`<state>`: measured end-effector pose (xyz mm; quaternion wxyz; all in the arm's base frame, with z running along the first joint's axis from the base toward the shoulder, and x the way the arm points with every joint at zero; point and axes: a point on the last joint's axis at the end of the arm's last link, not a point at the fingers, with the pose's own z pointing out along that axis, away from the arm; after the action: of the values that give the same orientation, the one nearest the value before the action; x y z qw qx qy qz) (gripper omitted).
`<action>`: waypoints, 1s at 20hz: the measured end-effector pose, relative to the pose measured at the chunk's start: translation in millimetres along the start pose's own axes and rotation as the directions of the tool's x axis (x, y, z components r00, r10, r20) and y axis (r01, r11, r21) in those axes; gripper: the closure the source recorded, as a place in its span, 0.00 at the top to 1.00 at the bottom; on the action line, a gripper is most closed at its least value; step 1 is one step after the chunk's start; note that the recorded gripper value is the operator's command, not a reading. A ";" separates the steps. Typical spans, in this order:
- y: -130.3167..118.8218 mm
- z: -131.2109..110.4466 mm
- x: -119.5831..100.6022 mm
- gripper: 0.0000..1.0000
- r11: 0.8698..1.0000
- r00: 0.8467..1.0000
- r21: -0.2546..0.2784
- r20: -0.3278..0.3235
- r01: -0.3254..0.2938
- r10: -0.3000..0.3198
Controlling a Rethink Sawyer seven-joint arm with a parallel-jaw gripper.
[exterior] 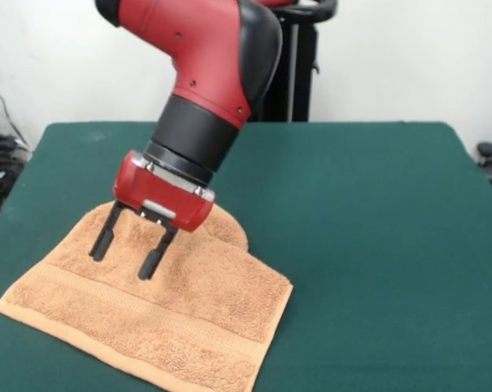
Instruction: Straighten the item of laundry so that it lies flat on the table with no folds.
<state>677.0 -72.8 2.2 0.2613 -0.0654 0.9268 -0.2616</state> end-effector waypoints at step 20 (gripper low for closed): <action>4.2 -57.2 46.8 1.00 0.932 0.791 -0.209 -0.600 -0.295 0.116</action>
<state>607.3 -55.5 20.5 -0.0180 0.0817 0.9916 -0.0990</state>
